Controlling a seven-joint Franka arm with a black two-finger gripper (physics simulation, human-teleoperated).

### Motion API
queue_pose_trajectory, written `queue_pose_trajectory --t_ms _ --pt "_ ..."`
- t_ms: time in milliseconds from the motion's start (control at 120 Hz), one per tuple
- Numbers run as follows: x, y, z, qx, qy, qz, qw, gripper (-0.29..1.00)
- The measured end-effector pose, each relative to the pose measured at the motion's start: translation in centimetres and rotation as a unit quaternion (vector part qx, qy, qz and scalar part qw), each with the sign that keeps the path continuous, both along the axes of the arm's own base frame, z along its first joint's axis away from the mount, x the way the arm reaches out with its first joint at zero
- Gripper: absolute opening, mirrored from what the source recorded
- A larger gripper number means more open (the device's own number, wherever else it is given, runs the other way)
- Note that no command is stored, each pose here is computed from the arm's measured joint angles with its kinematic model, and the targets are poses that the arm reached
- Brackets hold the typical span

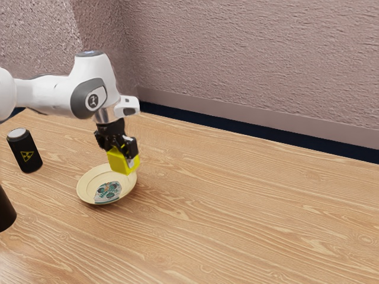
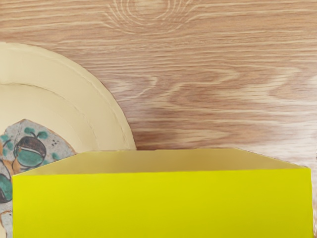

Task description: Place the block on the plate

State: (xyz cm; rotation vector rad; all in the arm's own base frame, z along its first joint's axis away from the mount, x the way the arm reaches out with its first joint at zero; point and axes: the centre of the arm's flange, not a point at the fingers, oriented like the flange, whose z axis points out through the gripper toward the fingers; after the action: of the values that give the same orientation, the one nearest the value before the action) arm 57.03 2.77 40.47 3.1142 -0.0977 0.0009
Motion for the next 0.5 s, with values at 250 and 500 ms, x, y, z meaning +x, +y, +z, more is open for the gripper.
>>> queue_pose_trajectory --t_ms 250,500 --pt "-1.8 4.8 -1.1 -0.004 0.023 0.040 0.999 0.40" --pt "-2.2 10.4 -5.2 -0.014 0.043 0.082 0.996 0.40"
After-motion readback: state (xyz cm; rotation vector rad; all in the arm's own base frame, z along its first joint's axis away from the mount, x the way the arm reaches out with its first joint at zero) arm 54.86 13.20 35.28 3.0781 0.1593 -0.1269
